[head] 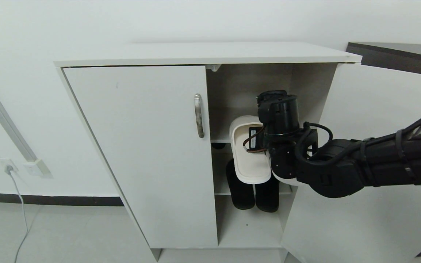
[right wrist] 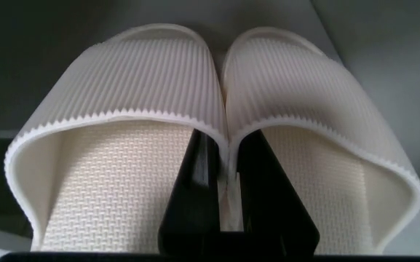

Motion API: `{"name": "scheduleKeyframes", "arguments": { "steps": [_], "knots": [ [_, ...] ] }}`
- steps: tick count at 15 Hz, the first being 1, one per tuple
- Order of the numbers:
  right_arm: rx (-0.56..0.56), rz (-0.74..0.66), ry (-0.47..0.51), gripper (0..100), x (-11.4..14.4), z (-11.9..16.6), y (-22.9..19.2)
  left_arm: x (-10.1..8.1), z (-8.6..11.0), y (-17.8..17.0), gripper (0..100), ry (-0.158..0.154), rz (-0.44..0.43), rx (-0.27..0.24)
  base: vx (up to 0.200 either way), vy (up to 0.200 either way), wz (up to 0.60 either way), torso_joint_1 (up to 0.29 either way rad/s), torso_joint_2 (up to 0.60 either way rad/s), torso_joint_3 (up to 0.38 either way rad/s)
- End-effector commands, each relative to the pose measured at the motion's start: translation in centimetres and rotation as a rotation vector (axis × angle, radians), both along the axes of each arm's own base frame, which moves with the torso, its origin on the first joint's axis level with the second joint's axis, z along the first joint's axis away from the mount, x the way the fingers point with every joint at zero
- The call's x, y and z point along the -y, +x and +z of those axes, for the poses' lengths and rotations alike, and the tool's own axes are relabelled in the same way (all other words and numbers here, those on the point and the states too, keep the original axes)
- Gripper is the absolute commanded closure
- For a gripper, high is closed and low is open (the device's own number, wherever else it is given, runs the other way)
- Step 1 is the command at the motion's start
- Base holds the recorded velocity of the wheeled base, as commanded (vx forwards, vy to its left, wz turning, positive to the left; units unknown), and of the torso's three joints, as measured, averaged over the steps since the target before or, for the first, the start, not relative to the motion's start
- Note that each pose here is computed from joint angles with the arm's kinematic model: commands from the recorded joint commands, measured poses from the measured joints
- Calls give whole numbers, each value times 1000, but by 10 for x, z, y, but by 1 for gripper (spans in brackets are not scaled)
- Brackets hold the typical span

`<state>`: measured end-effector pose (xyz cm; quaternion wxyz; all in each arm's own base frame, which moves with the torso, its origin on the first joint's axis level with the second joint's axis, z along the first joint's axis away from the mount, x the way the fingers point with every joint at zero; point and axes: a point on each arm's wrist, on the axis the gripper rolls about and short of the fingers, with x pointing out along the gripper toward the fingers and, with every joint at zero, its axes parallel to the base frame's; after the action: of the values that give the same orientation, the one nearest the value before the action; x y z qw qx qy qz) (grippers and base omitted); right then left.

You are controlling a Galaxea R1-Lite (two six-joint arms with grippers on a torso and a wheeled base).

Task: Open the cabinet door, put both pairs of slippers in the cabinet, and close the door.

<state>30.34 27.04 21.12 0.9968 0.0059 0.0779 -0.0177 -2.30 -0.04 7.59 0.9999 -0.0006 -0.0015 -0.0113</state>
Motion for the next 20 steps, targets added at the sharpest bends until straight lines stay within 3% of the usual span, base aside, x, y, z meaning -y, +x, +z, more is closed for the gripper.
{"name": "scheduleKeyframes", "arguments": {
  "steps": [1,6,12,20],
  "knots": [
    [-4,-1,-4,100,0,-2,0,0,0,0,100,0,0,-1,0,0,0,0,0,0],
    [-3,0,-4,100,0,-2,0,0,0,0,100,0,0,-1,200,0,0,1,0,2],
    [-14,44,-8,100,-2,0,3,0,0,0,100,0,0,-1,0,0,0,0,0,0],
    [-36,18,-13,100,-5,16,41,0,0,0,100,-2,1,-1,0,0,0,0,0,0]
  ]
}}
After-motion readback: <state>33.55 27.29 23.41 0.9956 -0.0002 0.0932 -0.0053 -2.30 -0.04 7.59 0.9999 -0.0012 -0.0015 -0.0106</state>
